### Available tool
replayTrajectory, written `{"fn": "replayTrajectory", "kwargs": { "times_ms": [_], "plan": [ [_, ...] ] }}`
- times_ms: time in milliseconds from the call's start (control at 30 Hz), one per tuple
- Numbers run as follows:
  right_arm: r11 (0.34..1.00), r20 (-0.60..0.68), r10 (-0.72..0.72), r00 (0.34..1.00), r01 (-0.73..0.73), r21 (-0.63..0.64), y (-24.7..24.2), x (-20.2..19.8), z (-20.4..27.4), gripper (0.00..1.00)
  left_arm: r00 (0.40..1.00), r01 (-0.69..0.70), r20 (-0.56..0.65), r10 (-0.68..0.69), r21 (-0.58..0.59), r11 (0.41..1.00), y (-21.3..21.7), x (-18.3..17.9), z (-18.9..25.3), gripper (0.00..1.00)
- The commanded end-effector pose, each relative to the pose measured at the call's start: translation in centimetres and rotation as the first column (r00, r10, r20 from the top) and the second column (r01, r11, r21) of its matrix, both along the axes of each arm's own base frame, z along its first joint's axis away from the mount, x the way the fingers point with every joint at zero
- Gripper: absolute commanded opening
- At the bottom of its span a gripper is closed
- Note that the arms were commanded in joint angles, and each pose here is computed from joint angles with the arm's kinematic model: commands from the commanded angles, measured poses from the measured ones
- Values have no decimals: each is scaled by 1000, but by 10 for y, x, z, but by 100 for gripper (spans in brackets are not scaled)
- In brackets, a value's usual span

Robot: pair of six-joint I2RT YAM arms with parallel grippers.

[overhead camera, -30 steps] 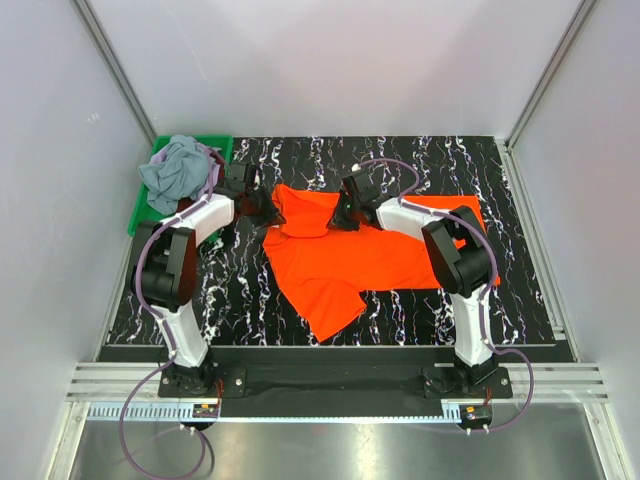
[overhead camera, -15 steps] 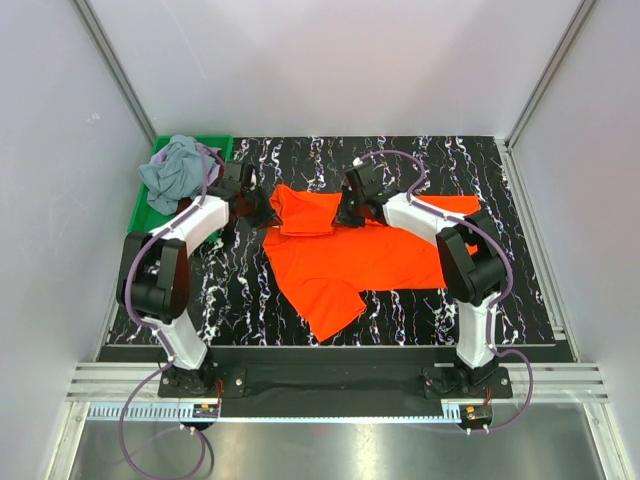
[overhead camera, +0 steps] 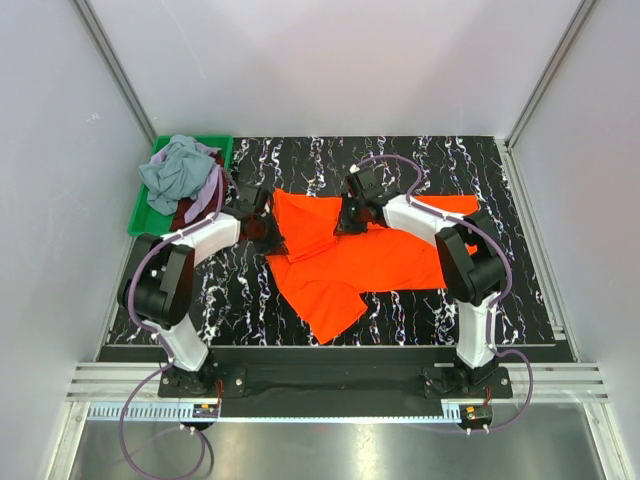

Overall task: Fold and stack the t-shirts
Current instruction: Fold the tshirt

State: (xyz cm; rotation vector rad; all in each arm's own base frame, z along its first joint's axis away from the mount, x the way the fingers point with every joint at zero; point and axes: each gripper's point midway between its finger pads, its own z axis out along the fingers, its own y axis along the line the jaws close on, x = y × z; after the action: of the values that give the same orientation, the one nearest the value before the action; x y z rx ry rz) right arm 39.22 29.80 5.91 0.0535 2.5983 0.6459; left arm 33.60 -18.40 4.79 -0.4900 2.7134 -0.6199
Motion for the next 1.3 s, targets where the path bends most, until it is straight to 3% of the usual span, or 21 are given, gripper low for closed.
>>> {"fn": "replayTrajectory", "kwargs": {
  "times_ms": [0,200,267,300,400,533,733,867,1033,1267],
  "plan": [
    [999,9,53,999,-53,9,5,-7,3,0,996,-34,87,33,14,999,5,10,18,0],
    [998,3,61,998,-61,11,6,-9,1,4,997,-37,76,33,46,998,10,5,10,0],
    [998,2,65,998,-65,3,4,-9,2,9,997,-28,75,25,34,999,7,5,12,15],
    [998,6,64,998,-64,0,4,-8,5,19,997,-24,75,22,34,999,7,6,13,19],
    [998,18,44,999,-43,-43,-7,-8,17,32,994,-13,109,9,37,999,6,12,30,30],
    [998,7,7,1000,-7,-62,-31,-8,28,39,982,-2,191,-8,52,999,12,36,59,35],
    [985,19,-164,986,165,-53,-108,27,38,32,953,8,299,-49,138,990,25,103,83,39],
    [962,36,-259,965,262,-76,-159,56,37,26,956,16,282,-77,214,977,36,137,66,40],
    [930,26,-356,934,357,-92,-209,86,19,24,960,43,253,-116,280,959,41,159,48,45],
    [872,26,-472,881,472,-132,-275,116,-1,24,947,124,262,-186,236,964,24,173,24,51]
  ]
}}
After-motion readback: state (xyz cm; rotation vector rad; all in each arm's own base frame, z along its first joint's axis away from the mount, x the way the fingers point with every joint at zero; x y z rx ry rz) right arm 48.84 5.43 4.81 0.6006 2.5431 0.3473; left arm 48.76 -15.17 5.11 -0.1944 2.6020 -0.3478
